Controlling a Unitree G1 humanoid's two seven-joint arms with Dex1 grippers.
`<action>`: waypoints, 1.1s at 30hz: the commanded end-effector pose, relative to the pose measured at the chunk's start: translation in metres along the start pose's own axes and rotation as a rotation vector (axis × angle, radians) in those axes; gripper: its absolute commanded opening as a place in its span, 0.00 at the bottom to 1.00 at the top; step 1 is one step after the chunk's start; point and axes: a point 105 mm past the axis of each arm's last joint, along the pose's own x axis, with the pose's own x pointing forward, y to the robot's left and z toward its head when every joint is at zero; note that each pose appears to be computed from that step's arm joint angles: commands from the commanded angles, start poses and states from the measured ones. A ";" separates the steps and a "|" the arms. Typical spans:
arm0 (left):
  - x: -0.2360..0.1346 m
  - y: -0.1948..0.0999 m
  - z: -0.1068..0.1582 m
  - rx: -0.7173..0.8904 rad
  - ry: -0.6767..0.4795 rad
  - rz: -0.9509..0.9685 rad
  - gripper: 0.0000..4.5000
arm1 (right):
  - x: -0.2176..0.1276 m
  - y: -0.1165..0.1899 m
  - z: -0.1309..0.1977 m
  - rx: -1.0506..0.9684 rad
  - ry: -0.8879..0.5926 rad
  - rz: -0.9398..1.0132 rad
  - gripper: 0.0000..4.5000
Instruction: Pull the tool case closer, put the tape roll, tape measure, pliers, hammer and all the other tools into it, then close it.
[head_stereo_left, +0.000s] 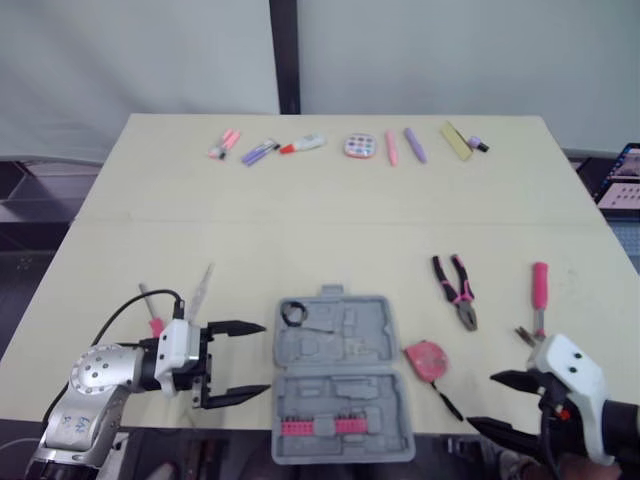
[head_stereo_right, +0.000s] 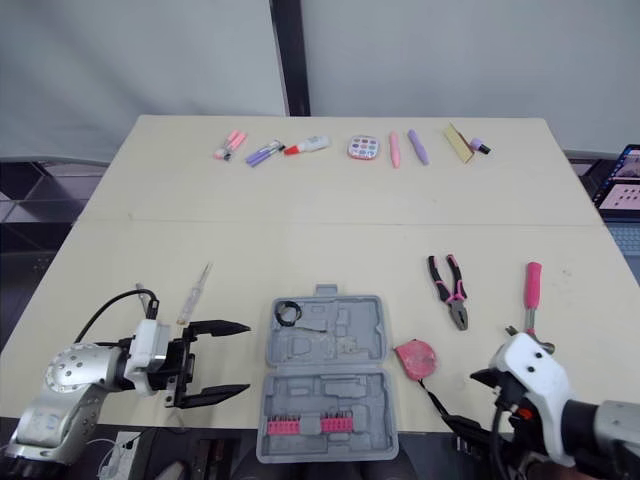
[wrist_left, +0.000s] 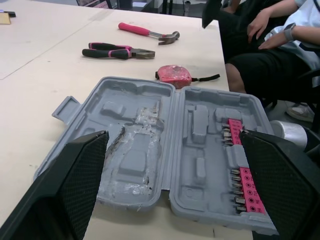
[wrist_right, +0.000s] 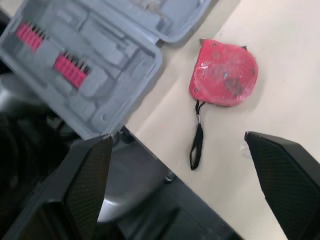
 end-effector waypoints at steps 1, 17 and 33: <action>0.001 0.001 0.010 0.043 -0.023 0.005 1.00 | -0.008 -0.010 0.010 -0.162 -0.071 0.007 0.99; -0.001 -0.002 0.018 0.060 -0.005 0.025 1.00 | 0.050 -0.056 0.024 -0.857 0.152 0.469 0.99; -0.008 -0.008 0.017 0.057 0.013 0.068 1.00 | 0.102 -0.066 0.031 -0.972 0.175 0.549 0.99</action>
